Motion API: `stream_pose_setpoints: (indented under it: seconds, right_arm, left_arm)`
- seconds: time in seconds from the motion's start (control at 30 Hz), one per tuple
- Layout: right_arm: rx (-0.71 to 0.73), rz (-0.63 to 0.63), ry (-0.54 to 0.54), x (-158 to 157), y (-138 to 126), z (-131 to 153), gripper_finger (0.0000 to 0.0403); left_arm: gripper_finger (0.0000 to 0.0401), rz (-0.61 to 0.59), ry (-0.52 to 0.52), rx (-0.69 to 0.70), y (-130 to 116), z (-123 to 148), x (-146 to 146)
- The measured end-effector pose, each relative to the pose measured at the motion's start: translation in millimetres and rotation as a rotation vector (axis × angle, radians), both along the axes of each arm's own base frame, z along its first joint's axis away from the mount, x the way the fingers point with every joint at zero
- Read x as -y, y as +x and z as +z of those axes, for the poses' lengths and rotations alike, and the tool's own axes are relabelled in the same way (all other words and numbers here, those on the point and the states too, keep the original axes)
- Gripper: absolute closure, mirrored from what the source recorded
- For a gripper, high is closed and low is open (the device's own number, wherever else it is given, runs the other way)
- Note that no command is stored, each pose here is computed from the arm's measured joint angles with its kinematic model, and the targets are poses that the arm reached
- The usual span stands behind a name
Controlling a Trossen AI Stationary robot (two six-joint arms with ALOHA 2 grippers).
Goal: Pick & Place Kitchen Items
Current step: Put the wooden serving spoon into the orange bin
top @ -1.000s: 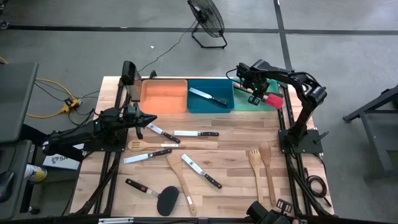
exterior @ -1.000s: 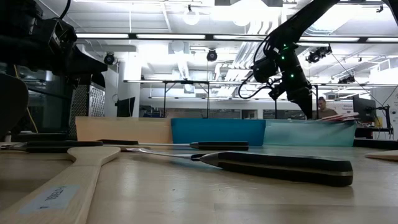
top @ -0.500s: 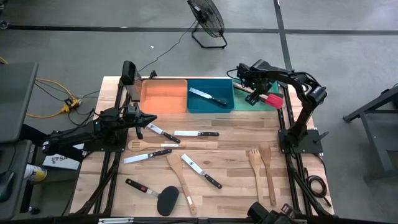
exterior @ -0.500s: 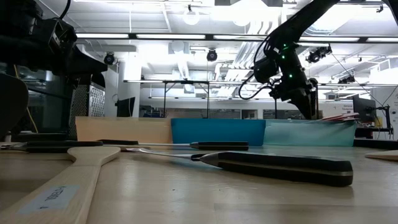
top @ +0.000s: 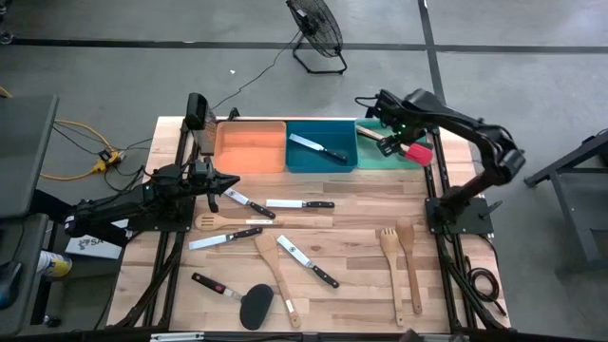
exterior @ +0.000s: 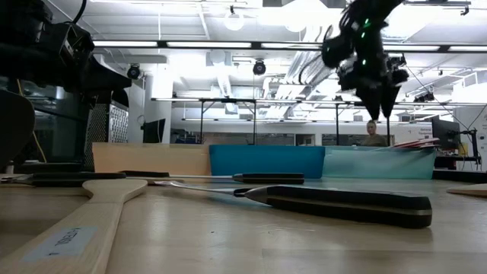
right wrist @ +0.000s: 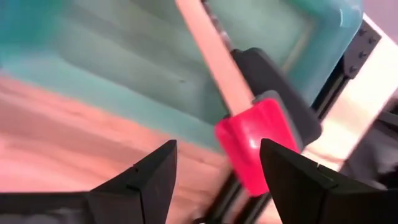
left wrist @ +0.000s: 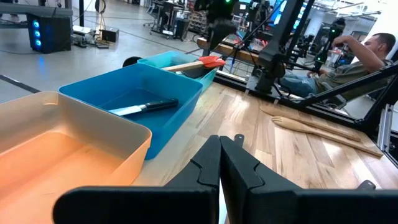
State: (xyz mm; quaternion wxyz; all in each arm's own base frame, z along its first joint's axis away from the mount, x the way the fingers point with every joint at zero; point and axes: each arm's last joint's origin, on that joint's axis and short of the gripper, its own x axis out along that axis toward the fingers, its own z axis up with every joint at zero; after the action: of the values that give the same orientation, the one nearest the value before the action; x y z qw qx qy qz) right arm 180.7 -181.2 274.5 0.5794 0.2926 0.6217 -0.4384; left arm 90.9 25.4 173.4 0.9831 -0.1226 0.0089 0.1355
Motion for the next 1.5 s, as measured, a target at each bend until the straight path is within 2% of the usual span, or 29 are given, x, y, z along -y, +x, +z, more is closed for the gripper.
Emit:
stream_pose_setpoints:
  seconds: [0.3,0.67,0.87,1.0,1.17,1.3,1.5]
  right_arm:
    - [0.221,-0.058,-0.031,-59,8,34,0.0183]
    - [0.23,-0.028,0.056,-137,32,36,0.0183]
    - [0.247,-0.054,0.056,-182,36,35,0.0183]
    - [0.216,-0.087,0.055,-210,32,20,0.0183]
    - [0.18,-0.152,0.138,-242,25,-7,0.0183]
    - [0.22,-0.202,0.191,-264,23,-24,0.0183]
    - [0.192,-0.289,0.192,-288,17,-44,0.0183]
  left_arm:
    - [0.0401,0.0,0.0,0.0,0,0,0]
    - [0.0401,0.0,0.0,0.0,0,0,0]
    - [0.0401,0.0,0.0,-0.001,0,0,0]
    - [0.0401,0.0,0.0,0.0,0,0,0]
    - [0.0401,0.0,0.0,0.0,0,0,0]
    - [0.0401,0.0,0.0,0.0,0,0,0]
    - [0.0401,0.0,0.0,0.0,0,0,0]
